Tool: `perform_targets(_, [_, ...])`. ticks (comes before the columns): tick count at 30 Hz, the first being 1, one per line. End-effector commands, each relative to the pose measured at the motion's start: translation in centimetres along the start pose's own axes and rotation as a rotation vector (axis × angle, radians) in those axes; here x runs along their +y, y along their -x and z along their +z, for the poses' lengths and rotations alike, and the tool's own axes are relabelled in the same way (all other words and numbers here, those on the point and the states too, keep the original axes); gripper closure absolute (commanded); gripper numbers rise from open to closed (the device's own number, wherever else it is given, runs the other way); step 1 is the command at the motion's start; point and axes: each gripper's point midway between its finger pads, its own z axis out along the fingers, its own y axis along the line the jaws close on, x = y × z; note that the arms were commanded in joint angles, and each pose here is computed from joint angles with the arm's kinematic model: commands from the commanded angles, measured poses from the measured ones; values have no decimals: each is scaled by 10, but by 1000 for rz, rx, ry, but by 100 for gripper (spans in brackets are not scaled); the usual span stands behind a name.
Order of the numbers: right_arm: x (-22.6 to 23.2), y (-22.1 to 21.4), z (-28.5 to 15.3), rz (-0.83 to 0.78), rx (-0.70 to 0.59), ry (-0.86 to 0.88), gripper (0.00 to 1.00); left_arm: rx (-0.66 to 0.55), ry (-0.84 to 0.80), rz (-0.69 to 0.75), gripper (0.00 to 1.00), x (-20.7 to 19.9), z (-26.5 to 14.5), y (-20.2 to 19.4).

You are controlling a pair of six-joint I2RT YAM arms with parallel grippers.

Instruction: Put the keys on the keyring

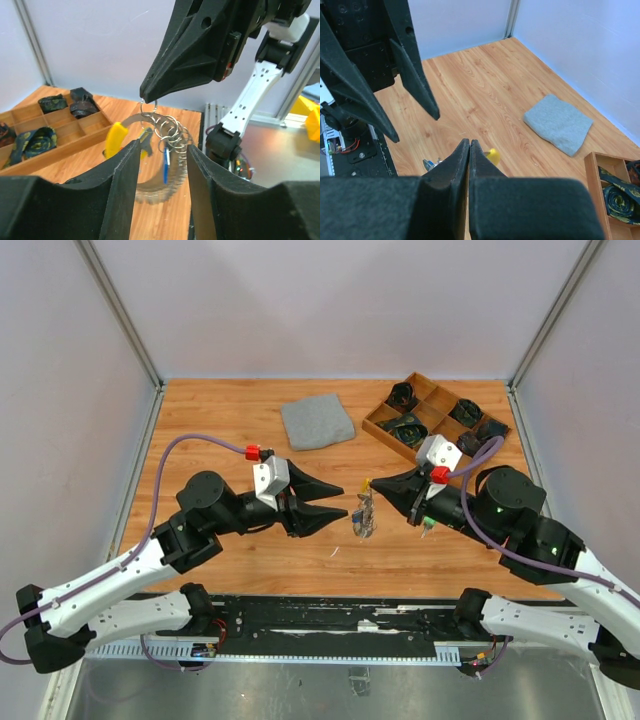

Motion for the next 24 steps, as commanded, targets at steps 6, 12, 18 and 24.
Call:
perform_targets(6, [-27,34,-4,62,-100,-149,100,-174,91,-41,44,3,-2,34])
perform_targets(12, [-37,45,-1,75,-129,-204,100,-153,197,-2,38,13,3,24])
perform_targets(18, [-44,56,0,87,-149,-244,100,-99,268,17,16,18,8,-4])
perform_targets(24, [-46,70,-3,113,-190,-247,99,-100,347,2,9,29,8,-23])
